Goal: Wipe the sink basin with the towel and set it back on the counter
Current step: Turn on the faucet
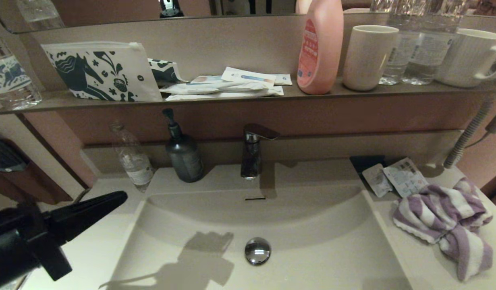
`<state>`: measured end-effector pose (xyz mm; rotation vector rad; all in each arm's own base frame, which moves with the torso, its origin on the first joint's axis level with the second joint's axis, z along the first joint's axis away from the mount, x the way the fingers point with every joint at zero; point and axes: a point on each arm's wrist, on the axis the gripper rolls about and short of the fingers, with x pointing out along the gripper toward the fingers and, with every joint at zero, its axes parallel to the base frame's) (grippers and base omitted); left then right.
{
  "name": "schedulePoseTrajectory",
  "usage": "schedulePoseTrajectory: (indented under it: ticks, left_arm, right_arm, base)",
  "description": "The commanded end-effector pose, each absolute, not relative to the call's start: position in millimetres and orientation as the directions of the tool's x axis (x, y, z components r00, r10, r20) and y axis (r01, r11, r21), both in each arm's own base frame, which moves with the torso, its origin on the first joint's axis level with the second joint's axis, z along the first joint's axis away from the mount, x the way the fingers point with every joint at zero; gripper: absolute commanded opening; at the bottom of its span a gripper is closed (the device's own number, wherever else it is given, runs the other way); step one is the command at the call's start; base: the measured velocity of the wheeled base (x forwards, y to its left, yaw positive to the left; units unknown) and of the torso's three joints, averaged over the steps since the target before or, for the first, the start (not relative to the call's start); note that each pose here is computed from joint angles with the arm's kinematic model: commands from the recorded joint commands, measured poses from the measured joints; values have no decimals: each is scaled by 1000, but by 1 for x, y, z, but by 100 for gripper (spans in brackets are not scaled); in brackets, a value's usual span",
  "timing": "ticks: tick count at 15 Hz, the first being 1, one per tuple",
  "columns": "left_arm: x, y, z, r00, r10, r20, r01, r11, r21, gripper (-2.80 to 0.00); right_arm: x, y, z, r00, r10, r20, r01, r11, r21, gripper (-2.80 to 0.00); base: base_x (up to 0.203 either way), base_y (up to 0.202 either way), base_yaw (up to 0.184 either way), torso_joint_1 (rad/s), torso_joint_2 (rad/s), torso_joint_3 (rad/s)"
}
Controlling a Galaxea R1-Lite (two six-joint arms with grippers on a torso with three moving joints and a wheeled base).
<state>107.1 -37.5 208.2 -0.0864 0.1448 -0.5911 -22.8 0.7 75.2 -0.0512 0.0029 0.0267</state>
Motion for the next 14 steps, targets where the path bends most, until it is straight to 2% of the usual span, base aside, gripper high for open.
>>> schedulePoseTrajectory:
  ticks: [1, 4, 14]
  left_arm:
    - [124, -57, 214, 758, -637, -141, 600, 766, -230, -280]
    - [147, -76, 215, 740, -660, -129, 621, 744, -248, -280]
    - [224, -150, 176, 826, -563, -35, 544, 811, -214, -280]
  right_arm:
    - [-23, 1, 75, 1000, 28, -3, -28, 998, -51, -280]
    - [-23, 1, 75, 1000, 28, -3, -28, 998, -51, -280]
    - [-23, 1, 75, 1000, 28, -3, -28, 998, -52, -280]
  base:
    - [0, 0, 0, 0, 0, 0]
    - [0, 0, 0, 0, 0, 0]
    - [0, 0, 0, 0, 0, 0]
